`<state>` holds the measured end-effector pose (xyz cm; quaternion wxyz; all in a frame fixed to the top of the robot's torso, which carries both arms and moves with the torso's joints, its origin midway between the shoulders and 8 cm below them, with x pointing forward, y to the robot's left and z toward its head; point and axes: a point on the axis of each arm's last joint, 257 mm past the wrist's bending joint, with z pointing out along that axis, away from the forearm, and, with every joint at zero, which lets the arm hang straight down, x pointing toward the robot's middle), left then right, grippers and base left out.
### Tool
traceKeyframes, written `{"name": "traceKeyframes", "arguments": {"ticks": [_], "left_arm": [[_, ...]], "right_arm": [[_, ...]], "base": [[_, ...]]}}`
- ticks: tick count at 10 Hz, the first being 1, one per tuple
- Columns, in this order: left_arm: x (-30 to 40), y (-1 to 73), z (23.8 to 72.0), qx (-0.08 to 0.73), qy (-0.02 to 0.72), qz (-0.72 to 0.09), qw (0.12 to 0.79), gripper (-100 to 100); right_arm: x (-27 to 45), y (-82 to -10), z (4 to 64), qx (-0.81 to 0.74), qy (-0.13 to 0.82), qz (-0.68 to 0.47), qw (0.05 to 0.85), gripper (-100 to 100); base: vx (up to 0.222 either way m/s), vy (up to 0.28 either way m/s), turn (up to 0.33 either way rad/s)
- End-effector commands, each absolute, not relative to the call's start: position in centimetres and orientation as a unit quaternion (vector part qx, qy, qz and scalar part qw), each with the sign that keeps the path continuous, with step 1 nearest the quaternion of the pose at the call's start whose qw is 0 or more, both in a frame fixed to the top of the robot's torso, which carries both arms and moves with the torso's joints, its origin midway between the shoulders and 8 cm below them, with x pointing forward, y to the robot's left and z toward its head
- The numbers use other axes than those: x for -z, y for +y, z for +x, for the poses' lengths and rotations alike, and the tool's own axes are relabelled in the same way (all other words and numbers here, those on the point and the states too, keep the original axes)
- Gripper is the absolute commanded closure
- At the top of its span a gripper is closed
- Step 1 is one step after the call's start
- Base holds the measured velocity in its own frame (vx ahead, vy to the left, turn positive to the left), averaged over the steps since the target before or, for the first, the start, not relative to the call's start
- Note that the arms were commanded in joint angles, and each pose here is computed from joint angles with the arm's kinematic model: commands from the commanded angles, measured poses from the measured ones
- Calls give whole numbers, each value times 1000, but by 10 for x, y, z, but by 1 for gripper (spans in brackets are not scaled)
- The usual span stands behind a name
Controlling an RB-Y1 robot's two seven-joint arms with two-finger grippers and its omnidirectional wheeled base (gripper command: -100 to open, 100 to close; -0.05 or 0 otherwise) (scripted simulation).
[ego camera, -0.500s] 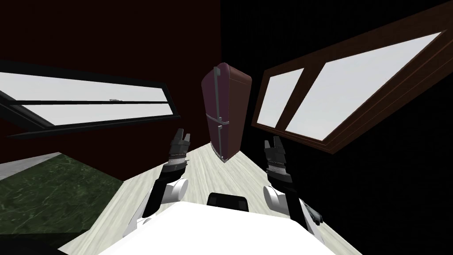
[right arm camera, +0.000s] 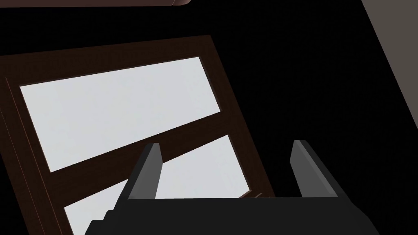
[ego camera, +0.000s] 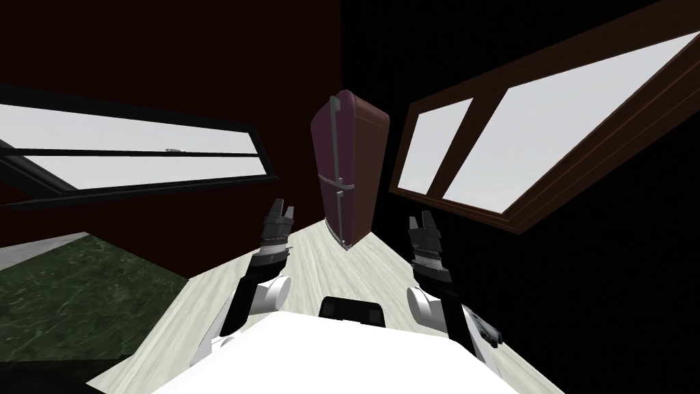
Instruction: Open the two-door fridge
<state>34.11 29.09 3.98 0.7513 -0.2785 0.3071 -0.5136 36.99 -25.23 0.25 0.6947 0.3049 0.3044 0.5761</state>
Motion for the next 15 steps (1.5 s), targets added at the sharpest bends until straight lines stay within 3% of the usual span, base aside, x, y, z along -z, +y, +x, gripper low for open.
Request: {"name": "traceKeyframes", "arguments": {"ticks": [1, 4, 5, 15], "left_arm": [[-40, 291, 341, 514, 307, -279, 751, 0], [-40, 291, 341, 514, 307, -278, 751, 0], [-40, 287, 347, 513, 325, -268, 748, -100], [-52, 285, 378, 498, 377, -263, 736, -100]], "right_arm": [[-3, -252, 370, -576, 304, 305, 695, 0], [-3, -252, 370, -576, 304, 305, 695, 0], [-3, -252, 370, -576, 304, 305, 695, 0], [-2, -252, 370, -576, 305, 305, 695, 0]], "base": [[0, 0, 0], [0, 0, 0], [37, -11, 2], [72, -25, 5]]}}
